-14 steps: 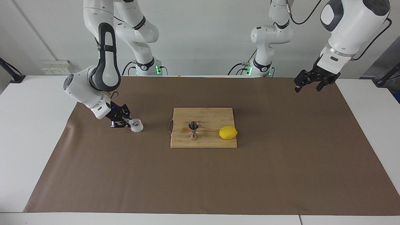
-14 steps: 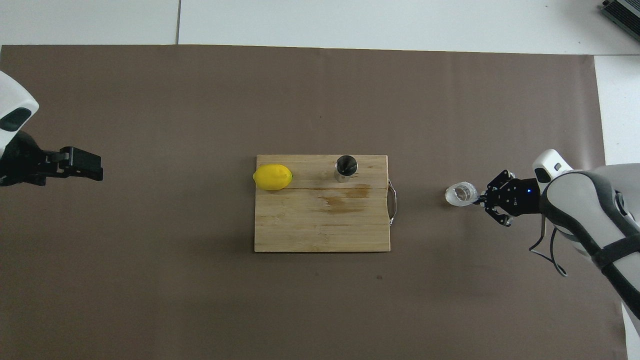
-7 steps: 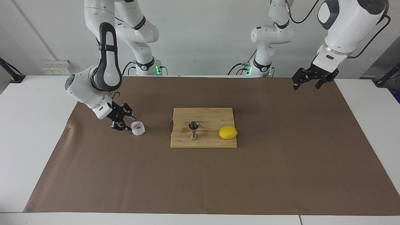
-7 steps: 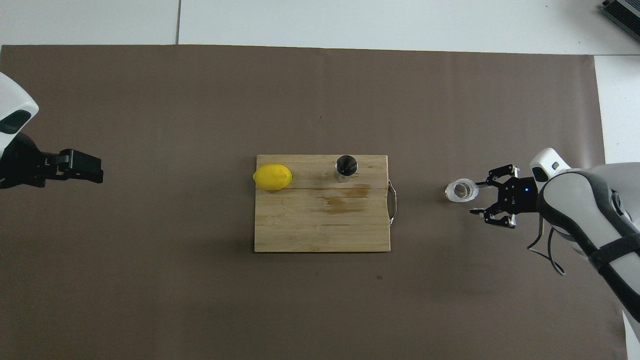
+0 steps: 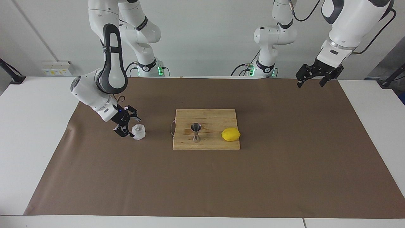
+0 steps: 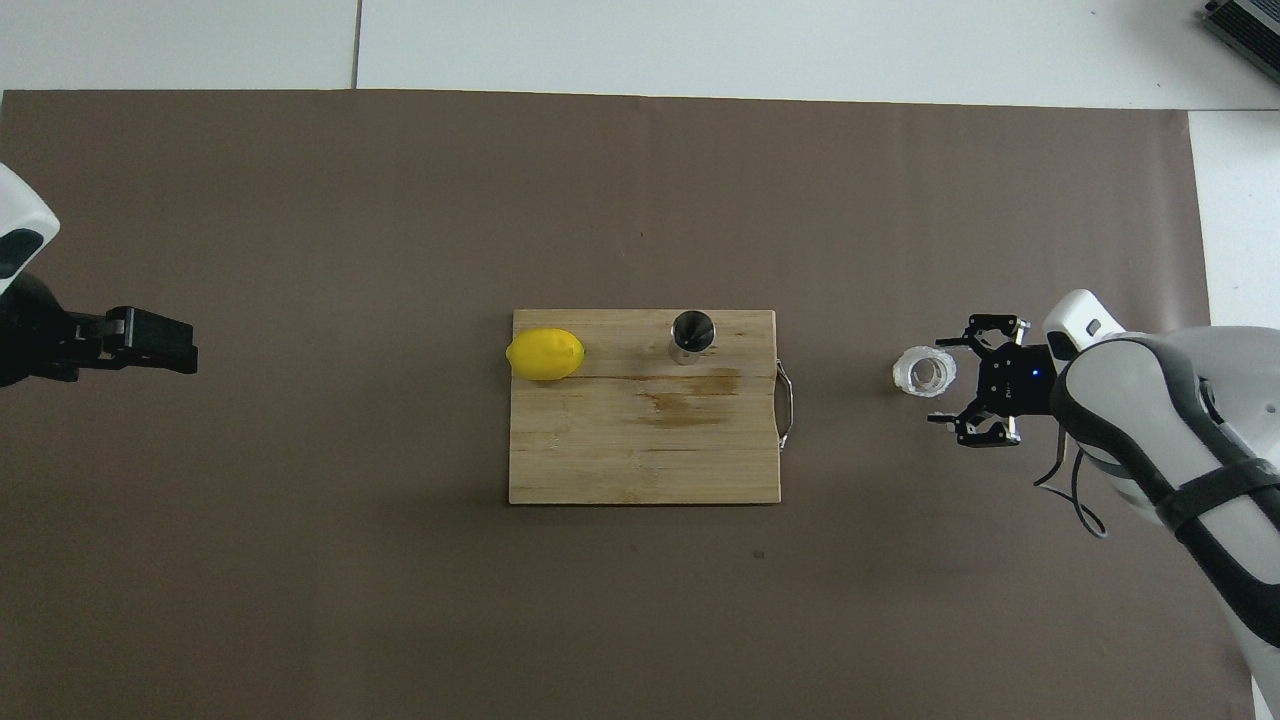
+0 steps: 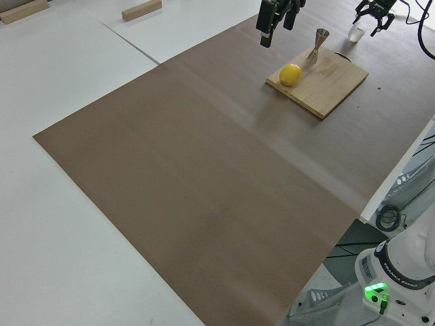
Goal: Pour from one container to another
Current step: 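Open the right gripper around the small white cup, then close the right gripper on the white cup and lift it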
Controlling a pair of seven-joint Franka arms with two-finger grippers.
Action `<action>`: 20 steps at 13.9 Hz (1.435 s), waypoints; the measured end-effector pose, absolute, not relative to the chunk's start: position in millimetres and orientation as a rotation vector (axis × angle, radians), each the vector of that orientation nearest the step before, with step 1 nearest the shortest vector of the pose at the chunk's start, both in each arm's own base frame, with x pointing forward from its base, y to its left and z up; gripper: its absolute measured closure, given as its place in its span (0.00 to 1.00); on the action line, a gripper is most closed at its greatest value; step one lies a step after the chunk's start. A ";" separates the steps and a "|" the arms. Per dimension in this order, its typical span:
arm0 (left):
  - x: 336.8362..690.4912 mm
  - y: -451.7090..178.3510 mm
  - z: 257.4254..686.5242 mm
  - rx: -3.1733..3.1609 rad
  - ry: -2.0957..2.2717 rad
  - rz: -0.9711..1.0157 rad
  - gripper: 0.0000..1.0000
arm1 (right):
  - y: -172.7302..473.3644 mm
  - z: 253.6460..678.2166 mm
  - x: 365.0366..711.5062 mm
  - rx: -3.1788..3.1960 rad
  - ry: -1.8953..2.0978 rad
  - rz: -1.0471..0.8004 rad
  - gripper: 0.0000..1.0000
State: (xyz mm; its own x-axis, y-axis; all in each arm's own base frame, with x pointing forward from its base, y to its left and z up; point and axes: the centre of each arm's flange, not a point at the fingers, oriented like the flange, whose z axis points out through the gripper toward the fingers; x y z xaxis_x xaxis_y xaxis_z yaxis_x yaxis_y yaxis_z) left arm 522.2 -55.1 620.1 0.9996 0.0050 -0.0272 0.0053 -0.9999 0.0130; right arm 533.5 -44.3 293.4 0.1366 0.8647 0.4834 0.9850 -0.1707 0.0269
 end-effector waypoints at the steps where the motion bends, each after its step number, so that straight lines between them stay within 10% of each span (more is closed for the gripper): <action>1: 521.7 -54.9 621.0 3.128 0.009 -0.040 0.00 | -45.1 292.0 534.0 -2.121 -1.808 -0.575 0.00; 20: 522.0 -44.1 620.9 3.127 0.040 -0.046 0.00 | -149.3 296.4 518.7 -2.261 -1.761 -0.553 0.00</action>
State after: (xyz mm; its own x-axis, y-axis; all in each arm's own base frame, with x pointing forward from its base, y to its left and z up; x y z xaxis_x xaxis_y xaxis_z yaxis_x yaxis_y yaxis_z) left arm 522.0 -44.1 620.9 0.9992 0.0255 -0.0294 0.0259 -0.9996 0.0136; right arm 518.7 -149.3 296.4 0.2102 0.8814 0.4231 0.9650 -0.2564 0.0547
